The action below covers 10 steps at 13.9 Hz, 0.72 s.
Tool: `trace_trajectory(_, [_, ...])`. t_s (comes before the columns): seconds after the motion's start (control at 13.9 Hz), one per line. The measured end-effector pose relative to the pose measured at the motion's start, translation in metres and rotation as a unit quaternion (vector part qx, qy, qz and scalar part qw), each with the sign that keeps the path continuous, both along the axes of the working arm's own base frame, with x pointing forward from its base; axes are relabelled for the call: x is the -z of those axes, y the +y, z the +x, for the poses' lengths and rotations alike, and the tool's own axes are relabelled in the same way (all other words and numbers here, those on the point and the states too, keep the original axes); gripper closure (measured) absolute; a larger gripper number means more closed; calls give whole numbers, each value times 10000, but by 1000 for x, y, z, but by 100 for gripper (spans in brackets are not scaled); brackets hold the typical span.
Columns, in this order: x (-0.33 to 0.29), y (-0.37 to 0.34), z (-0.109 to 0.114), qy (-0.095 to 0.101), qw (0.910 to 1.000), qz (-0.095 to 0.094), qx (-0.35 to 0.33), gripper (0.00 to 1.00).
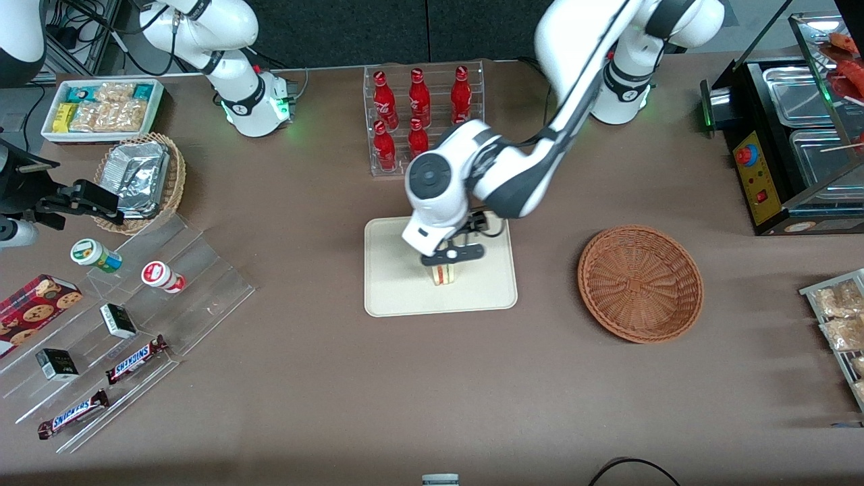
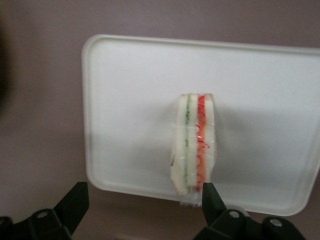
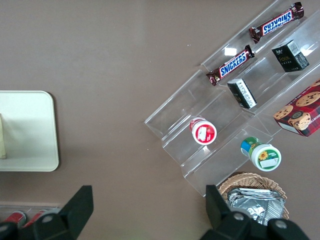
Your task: Place sandwich from basket to tray
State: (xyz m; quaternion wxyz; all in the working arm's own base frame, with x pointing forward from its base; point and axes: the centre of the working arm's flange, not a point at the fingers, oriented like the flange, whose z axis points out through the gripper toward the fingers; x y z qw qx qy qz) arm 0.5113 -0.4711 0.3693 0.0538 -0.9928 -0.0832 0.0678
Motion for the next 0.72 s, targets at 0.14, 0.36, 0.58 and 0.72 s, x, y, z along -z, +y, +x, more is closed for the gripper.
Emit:
trace_trajectory(0.14, [-59,45,15,6,9996,50,-290,0])
trace_trajectory(0.36, [-122,122,35,51,9991,55,-419,0])
trace_trajectory(0.58, [-152,195,52,181,9996,36,-214,0])
trace_trajectory(0.72, [-165,236,56,231,9997,-3,80,0])
